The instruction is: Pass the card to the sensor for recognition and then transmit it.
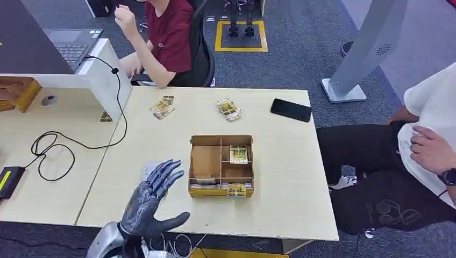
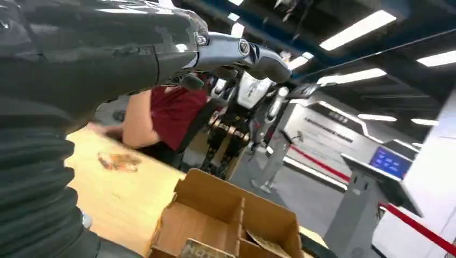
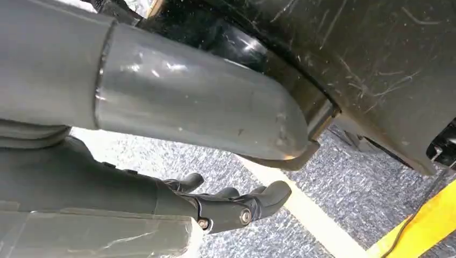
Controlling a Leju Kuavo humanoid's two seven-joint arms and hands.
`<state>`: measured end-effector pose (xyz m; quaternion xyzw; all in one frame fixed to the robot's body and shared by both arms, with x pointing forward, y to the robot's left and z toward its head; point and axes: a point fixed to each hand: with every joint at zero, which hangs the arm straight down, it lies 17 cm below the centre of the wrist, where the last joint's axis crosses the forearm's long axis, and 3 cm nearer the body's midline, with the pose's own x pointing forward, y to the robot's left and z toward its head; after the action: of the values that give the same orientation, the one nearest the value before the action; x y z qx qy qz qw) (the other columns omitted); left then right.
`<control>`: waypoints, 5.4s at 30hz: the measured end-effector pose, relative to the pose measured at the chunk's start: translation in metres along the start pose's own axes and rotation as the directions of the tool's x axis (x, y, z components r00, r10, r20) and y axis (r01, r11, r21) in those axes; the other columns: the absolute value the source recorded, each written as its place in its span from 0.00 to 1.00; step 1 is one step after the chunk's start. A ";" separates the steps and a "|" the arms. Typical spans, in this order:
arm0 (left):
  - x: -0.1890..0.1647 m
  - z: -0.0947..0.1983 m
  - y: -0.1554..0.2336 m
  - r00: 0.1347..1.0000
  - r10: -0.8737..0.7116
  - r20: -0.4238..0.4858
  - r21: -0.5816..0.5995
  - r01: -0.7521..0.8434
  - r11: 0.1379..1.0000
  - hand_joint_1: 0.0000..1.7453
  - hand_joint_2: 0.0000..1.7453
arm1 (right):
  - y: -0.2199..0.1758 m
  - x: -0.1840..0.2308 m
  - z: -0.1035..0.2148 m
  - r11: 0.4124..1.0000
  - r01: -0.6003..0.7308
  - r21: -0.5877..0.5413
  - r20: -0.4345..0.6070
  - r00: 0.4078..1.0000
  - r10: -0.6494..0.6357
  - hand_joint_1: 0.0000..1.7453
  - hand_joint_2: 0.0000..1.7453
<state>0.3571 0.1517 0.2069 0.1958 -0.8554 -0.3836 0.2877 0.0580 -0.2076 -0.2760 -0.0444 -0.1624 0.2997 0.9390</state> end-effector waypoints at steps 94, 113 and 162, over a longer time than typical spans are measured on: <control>-0.063 -0.001 -0.090 0.900 -0.343 -0.268 -0.125 0.321 0.939 0.00 1.00 | 0.002 0.004 -0.001 0.998 -0.068 0.017 0.003 0.998 0.068 0.00 0.00; -0.056 -0.013 -0.095 0.912 -0.307 -0.273 -0.107 0.289 0.951 0.00 1.00 | 0.002 0.004 -0.001 0.997 -0.071 0.020 0.004 0.997 0.071 0.00 0.00; -0.074 -0.011 -0.128 0.914 -0.275 -0.299 -0.195 0.223 0.955 1.00 1.00 | 0.003 0.011 -0.002 0.995 -0.091 0.038 0.010 0.996 0.091 0.00 0.00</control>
<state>0.4347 0.1065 0.0888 0.3402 -0.7319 -0.4462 0.3867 0.0653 -0.1988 -0.2750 -0.0324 -0.1583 0.3456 0.9244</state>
